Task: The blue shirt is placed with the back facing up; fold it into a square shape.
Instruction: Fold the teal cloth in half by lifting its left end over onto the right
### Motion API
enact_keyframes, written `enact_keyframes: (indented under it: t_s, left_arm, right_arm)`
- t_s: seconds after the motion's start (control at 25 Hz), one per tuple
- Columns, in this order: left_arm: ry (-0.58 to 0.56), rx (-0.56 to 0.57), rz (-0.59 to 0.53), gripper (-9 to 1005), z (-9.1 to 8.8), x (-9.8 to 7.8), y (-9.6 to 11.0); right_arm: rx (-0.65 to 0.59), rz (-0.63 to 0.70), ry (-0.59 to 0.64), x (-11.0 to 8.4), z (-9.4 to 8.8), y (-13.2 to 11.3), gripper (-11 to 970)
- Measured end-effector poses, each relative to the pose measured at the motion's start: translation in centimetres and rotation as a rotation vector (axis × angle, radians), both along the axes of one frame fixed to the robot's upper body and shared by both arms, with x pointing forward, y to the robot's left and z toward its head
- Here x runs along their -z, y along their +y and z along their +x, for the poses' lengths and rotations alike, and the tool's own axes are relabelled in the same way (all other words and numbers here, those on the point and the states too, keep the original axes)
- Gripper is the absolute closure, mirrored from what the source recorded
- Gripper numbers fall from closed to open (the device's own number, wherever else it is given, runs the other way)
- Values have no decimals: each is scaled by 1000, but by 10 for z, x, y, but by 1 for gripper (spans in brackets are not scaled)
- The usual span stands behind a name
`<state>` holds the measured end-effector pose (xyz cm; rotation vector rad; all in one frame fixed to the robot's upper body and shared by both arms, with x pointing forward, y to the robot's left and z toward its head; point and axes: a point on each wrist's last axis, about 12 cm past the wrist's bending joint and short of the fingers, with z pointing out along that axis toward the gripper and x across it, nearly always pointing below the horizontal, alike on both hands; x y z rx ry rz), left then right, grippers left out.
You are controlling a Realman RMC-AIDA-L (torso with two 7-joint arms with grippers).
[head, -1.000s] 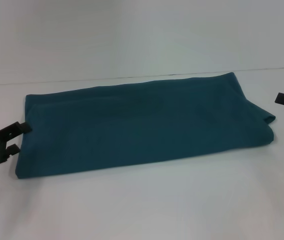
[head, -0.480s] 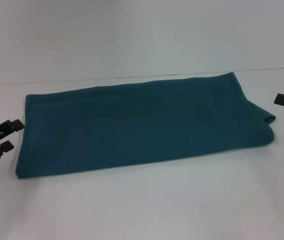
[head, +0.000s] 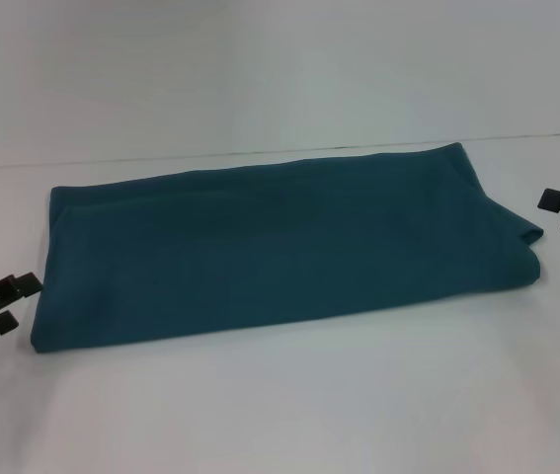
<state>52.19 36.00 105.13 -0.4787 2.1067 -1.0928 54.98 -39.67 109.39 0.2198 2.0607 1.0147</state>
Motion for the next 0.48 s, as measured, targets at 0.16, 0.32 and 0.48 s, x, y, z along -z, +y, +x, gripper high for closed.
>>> enact_keyframes:
  t_s: [0.16,0.32,0.48]
  left_arm:
    - [13,-19,-17,123,-1,5,-3]
    - [18,-28,-12,123,1,8,-7]
    - [23,-39,-7,123,1,11,-9]
  right_arm:
    - [-1,3,1,1,0,1,94]
    - [0,4,3,2,-1,2,94]
    - [1,4,5,2,-2,1,94]
